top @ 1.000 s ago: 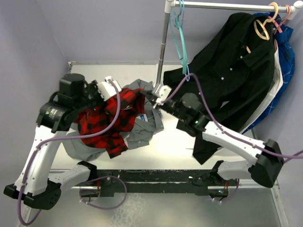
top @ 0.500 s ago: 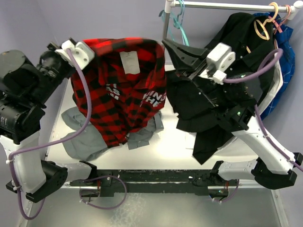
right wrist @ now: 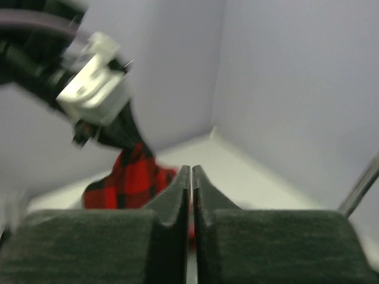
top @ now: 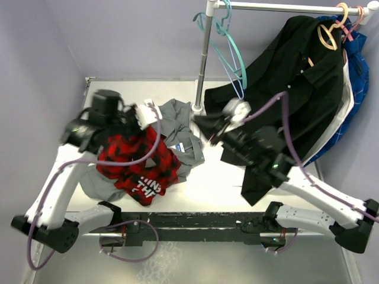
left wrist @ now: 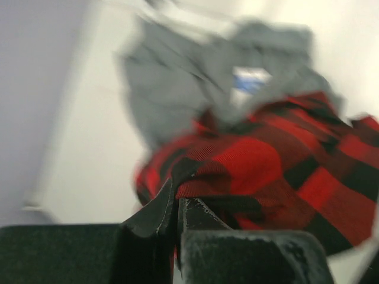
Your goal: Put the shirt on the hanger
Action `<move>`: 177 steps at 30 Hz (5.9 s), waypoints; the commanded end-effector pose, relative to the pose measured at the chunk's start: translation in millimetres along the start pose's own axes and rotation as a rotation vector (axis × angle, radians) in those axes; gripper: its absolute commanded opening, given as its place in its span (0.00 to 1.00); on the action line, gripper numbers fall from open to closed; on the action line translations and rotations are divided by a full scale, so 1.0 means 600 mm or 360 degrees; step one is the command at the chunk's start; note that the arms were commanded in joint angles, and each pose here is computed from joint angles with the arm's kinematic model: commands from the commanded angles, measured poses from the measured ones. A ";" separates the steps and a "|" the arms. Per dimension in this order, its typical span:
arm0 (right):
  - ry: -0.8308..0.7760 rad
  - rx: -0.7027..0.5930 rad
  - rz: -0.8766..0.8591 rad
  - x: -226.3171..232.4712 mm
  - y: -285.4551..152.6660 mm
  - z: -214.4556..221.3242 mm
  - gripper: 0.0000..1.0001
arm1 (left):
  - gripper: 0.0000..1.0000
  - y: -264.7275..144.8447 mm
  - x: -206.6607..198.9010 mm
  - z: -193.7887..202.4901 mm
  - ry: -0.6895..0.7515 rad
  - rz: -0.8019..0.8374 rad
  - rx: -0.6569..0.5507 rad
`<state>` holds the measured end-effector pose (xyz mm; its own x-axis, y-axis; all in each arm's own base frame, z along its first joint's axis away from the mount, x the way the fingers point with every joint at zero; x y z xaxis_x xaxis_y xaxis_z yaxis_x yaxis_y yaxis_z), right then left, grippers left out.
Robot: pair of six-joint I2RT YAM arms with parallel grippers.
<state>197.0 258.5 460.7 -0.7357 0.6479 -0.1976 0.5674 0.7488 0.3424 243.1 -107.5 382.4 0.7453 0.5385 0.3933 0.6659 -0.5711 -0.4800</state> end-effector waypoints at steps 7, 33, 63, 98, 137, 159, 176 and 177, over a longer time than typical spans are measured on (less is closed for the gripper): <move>-0.0156 0.0458 -0.0519 0.196 -0.103 0.296 0.99 | 0.00 0.112 -0.090 0.143 -0.0230 0.0299 0.0296; -0.0472 0.0246 -0.0020 0.167 -0.017 0.317 0.00 | 0.03 0.067 -0.075 0.115 -0.0141 0.0288 0.0328; 0.0362 0.0969 -0.0402 0.185 -0.099 0.145 0.00 | 0.06 0.114 -0.136 0.018 -0.0134 0.0913 0.0066; 0.0868 0.1214 0.0310 -0.007 -0.200 0.473 0.00 | 0.99 0.340 0.046 0.133 -0.0502 0.0194 0.0527; 0.0871 0.1223 0.0370 -0.034 -0.211 0.483 0.00 | 0.57 0.214 -0.325 0.339 0.0128 0.0407 0.1132; 0.0849 0.1222 0.0345 -0.035 -0.208 0.492 0.00 | 0.12 0.102 -0.166 0.199 0.0439 0.0476 0.0716; 0.0838 0.1197 0.0307 -0.032 -0.204 0.505 0.00 | 0.28 0.284 0.118 0.255 -0.0166 0.0498 0.0644; 0.0834 0.1195 0.0316 -0.034 -0.203 0.505 0.00 | 0.29 0.288 0.109 0.253 -0.0226 0.0560 0.0638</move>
<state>249.3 193.6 139.1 -0.5413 0.7784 0.3181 0.6455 0.6271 -0.4361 396.9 -55.3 201.2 0.8581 0.4893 0.1556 0.3555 -0.3476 -0.8676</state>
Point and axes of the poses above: each gripper's point midway between its finger pads, its own y axis out along the fingers, its own x axis along the line the jaws close on, z = x × y, the point moved 4 cm from there along -y, back along the fingers, and after that the axes turned 9 degrees about -y, right-handed, at the moved point
